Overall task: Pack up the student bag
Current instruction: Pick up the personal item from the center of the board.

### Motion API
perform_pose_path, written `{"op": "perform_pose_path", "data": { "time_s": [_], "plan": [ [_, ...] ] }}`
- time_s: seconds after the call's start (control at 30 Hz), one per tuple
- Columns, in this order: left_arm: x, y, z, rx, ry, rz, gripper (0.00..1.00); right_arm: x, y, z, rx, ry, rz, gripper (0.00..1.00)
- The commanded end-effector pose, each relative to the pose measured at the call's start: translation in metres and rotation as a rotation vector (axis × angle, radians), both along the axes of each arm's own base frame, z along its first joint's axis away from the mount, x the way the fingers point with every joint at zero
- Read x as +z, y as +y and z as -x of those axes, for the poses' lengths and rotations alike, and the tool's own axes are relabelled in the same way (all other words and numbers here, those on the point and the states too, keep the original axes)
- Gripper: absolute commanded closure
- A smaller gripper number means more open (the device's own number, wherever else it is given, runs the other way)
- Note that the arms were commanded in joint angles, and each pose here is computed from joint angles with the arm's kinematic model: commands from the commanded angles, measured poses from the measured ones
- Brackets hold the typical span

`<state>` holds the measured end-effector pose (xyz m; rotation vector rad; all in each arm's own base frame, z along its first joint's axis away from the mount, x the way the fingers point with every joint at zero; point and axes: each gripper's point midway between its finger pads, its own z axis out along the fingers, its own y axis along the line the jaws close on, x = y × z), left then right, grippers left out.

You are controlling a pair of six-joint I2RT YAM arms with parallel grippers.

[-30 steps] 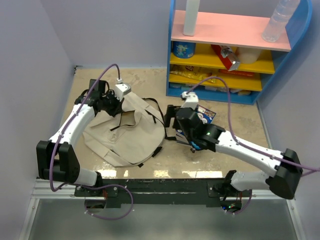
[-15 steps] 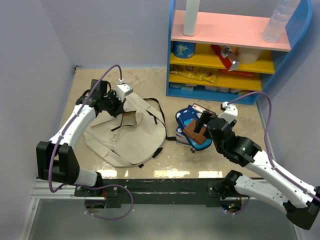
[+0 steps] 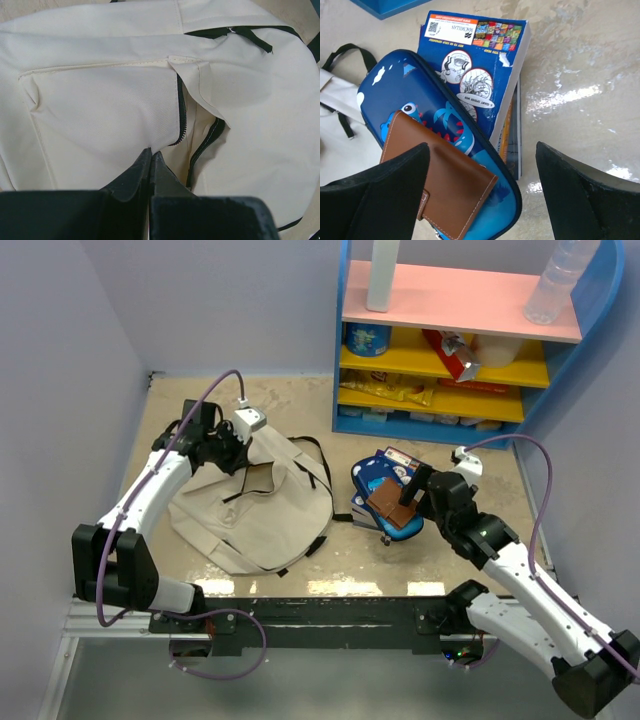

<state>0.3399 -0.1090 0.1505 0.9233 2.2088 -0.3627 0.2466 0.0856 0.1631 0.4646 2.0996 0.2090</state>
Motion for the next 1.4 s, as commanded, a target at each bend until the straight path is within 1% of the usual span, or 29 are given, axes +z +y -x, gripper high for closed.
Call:
{"op": "perform_pose_path", "data": {
  "time_s": [0.0,0.07,0.23,0.33,0.53,0.63,0.67,0.73,0.77,0.83,0.87,0.93,0.97,1.0,1.03,1.17,1.23,1.37],
  "plan": [
    [0.023,-0.007,-0.005,-0.011,-0.089,0.039,1.00,0.007,0.020,-0.007,0.081,-0.030,-0.101,0.14],
    [0.022,-0.007,-0.006,-0.010,-0.089,0.038,1.00,0.008,0.021,-0.006,0.083,-0.025,-0.112,0.17],
    [0.022,-0.008,-0.005,-0.013,-0.086,0.045,1.00,0.014,0.026,0.001,0.102,-0.032,-0.164,0.17],
    [0.025,-0.009,-0.006,-0.010,-0.091,0.051,1.00,0.008,0.031,0.004,0.124,-0.014,-0.180,0.18],
    [0.031,-0.010,-0.007,-0.009,-0.100,0.058,1.00,-0.013,0.034,0.007,0.141,0.028,-0.176,0.27],
    [0.033,-0.010,-0.008,-0.007,-0.104,0.058,1.00,-0.019,0.032,0.008,0.137,0.040,-0.161,0.35],
    [0.033,-0.009,-0.008,-0.005,-0.103,0.059,1.00,-0.019,0.030,0.008,0.132,0.037,-0.155,0.41],
    [0.035,-0.010,-0.008,-0.006,-0.107,0.062,1.00,-0.016,0.029,0.007,0.126,0.025,-0.151,0.47],
    [0.035,-0.011,-0.008,-0.006,-0.107,0.062,1.00,-0.014,0.028,0.006,0.123,0.019,-0.149,0.53],
    [0.035,-0.010,-0.009,-0.005,-0.108,0.061,1.00,-0.011,0.026,0.005,0.115,0.009,-0.141,0.62],
    [0.036,-0.011,-0.008,-0.004,-0.109,0.061,1.00,-0.007,0.025,0.004,0.113,0.002,-0.139,0.73],
    [0.035,-0.011,-0.009,-0.003,-0.106,0.061,1.00,-0.004,0.022,0.002,0.099,-0.004,-0.126,0.84],
    [0.035,-0.012,-0.009,-0.005,-0.106,0.060,1.00,0.001,0.021,0.001,0.096,-0.013,-0.124,0.92],
    [0.034,-0.012,-0.009,-0.005,-0.104,0.062,1.00,0.003,0.019,0.000,0.088,-0.018,-0.114,0.94],
    [0.034,-0.013,-0.009,-0.006,-0.103,0.062,1.00,0.011,0.019,-0.001,0.088,-0.034,-0.116,1.00],
    [0.035,-0.013,-0.010,-0.003,-0.105,0.063,1.00,0.037,0.025,-0.008,0.111,-0.099,-0.146,1.00],
    [0.036,-0.014,-0.010,-0.006,-0.106,0.063,1.00,0.047,0.037,-0.013,0.154,-0.114,-0.178,1.00],
    [0.035,-0.013,-0.011,0.000,-0.107,0.059,1.00,0.050,0.064,-0.016,0.250,-0.098,-0.253,1.00]
  ]
}}
